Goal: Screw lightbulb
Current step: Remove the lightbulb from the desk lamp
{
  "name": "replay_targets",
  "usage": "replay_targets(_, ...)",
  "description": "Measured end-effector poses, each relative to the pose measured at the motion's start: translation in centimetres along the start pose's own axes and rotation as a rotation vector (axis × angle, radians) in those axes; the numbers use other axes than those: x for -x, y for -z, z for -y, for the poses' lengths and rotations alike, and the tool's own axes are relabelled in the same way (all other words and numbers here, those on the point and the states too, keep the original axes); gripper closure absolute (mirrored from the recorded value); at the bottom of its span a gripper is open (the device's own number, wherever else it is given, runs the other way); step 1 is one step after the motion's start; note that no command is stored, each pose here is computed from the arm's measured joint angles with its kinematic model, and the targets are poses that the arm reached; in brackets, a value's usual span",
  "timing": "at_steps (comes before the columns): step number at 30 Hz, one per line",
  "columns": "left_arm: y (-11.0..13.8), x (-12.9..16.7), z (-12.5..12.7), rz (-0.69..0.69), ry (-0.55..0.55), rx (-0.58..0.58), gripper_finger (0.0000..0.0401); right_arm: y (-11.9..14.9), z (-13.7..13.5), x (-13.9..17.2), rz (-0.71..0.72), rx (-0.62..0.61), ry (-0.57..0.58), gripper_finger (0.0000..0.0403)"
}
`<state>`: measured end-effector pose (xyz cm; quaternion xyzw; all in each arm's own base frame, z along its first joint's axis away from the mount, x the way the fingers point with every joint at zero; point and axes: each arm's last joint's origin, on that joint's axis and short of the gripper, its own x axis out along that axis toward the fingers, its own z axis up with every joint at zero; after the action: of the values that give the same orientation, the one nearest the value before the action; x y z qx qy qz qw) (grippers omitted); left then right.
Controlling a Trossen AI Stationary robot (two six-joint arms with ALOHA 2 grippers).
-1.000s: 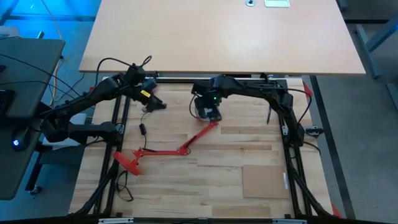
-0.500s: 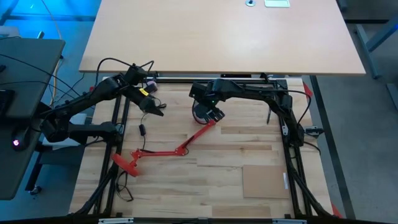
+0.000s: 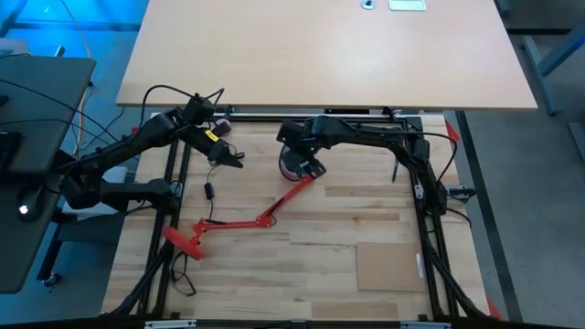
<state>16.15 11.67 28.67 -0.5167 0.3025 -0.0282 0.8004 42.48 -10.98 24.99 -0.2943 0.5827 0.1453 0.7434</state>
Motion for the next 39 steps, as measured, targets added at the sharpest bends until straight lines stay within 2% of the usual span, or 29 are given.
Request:
replay_targets(10, -0.03, 0.0, -0.05, 0.008, -0.016, 0.0, 0.014, -0.2, 0.33, -0.01, 0.016, 0.005, 0.038, 0.0124)
replay_targets(15, -0.03, 0.0, -0.05, 0.008, -0.017, -0.004, 0.014, -0.28, 0.29, 0.0, 0.014, -0.048, 0.041, 0.0124)
replay_targets(22, -0.03, 0.0, -0.05, 0.008, -0.017, -0.009, 0.014, -0.21, -0.02, 0.06, 0.05, 0.086, -0.022, 0.0118)
replay_targets(25, -0.03, 0.0, -0.05, 0.009, -0.017, -0.009, 0.014, -0.4, -0.24, 0.1, 0.12, 0.118, -0.077, 0.0106)
replay_targets(28, -0.04, 0.0, -0.04, 0.009, -0.017, -0.01, 0.014, -0.46, -0.34, 0.09, 0.128, 0.151, -0.085, 0.0086)
replay_targets(34, -0.05, 0.0, -0.04, 0.01, -0.017, -0.012, 0.014, -0.24, -0.35, 0.07, 0.092, 0.179, -0.076, 0.0029)
replay_targets(39, -0.05, 0.0, -0.04, 0.01, -0.017, -0.012, 0.014, -0.04, -0.26, 0.41, 0.021, 0.118, -0.051, 0.0017)
